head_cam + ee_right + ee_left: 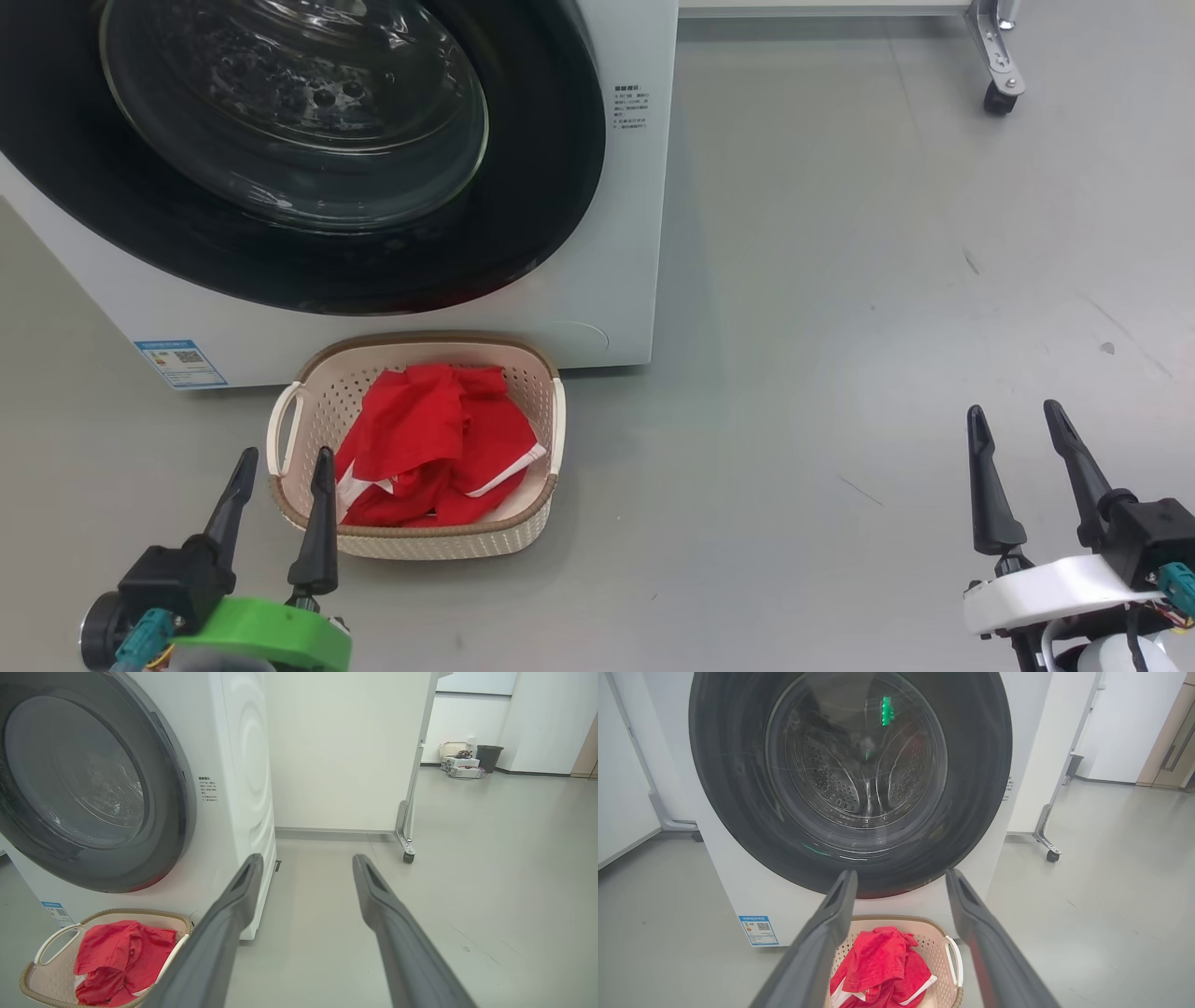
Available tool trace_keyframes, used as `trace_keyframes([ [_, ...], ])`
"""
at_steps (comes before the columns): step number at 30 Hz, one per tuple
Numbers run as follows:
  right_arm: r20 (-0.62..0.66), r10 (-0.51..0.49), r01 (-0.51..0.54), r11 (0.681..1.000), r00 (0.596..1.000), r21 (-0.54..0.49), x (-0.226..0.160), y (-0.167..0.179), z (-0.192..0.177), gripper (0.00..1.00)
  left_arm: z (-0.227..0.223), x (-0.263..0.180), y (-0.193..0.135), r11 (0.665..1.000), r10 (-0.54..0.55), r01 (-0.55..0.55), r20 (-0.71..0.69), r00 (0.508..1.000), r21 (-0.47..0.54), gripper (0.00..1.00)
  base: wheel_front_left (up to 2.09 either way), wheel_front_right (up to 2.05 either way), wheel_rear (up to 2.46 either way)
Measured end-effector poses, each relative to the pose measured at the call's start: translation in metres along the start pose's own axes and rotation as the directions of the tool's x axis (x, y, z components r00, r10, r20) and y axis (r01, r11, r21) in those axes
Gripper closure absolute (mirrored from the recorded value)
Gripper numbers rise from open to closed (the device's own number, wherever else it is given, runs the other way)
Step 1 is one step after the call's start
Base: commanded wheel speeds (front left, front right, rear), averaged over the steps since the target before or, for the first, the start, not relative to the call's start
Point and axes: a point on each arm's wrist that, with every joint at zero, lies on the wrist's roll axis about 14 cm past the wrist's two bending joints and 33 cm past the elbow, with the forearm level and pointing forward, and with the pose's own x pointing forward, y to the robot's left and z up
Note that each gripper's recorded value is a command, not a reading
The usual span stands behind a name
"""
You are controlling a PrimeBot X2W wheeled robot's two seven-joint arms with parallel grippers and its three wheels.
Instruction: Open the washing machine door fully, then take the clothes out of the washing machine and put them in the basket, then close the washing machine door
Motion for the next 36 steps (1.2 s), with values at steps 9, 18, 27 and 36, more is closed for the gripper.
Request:
trace_keyframes([
  [9,-0.001,0.000,0.000,1.000,1.000,-0.006,0.0004,0.0001,-0.0008,0.00,0.0033,0.0012,0.0011,1.000,0.006,-0.006,0.013,1.000,-0.023,0.00,0.00,0.00,0.00],
  [18,0.001,0.000,0.000,1.000,1.000,-0.004,0.0004,0.0000,-0.0006,0.00,0.0032,0.0015,0.0011,1.000,0.007,-0.007,0.013,1.000,-0.030,0.00,0.00,0.00,0.00],
  [27,0.003,0.005,-0.005,1.000,1.000,-0.006,0.0003,0.0014,-0.0003,0.00,0.0036,0.0015,0.0007,0.999,0.006,-0.006,0.014,1.000,-0.032,0.00,0.00,0.00,0.00],
  [36,0.006,0.003,-0.003,1.000,1.000,-0.002,0.0001,0.0019,0.0002,0.00,0.0038,0.0016,0.0004,0.999,0.005,-0.005,0.015,1.000,-0.034,0.00,0.00,0.00,0.00],
])
